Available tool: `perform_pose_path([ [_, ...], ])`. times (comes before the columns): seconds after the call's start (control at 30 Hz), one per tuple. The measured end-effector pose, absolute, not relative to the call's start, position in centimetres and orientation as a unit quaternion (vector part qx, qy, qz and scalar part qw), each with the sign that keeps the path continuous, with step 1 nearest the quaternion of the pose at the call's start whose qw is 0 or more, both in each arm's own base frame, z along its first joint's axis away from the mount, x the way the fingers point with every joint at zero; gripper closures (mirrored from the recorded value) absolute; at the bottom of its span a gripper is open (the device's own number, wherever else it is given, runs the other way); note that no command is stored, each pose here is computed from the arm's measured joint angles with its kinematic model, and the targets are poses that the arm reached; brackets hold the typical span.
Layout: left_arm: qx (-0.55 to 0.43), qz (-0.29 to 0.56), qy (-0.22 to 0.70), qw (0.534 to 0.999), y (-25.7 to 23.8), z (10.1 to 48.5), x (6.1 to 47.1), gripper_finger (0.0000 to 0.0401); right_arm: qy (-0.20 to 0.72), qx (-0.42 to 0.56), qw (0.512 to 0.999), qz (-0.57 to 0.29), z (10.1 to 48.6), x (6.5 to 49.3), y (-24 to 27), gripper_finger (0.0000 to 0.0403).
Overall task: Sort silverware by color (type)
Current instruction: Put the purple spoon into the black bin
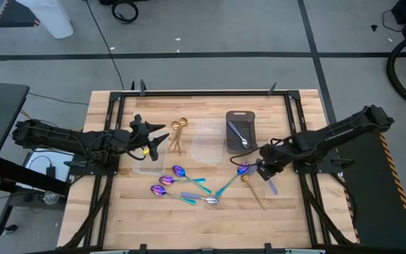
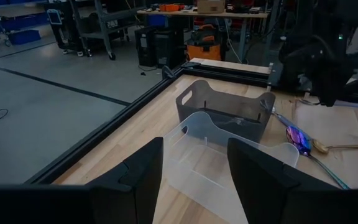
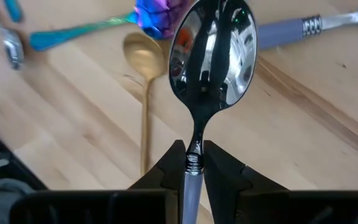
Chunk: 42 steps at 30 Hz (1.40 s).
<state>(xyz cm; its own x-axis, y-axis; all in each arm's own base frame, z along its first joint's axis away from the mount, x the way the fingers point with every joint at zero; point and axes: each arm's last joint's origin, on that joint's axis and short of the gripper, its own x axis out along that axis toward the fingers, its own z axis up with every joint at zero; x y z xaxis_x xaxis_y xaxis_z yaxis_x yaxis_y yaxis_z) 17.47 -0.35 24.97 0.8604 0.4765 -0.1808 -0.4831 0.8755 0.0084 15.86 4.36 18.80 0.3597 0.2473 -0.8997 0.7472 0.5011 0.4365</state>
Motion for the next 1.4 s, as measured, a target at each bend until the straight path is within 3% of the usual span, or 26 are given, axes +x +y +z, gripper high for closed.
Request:
perform_pose_path([
  [0.67,-0.02,0.249,0.089,0.964,-0.3,25.0,17.5,0.0213,0.401,0.466,0.782,-0.1,21.8,16.6,3.6,0.0351],
  [1.4,-0.022,0.249,0.088,0.964,-0.3,25.0,17.5,0.0213,0.267,0.484,0.833,-0.02,24.6,17.7,1.9,0.0351],
])
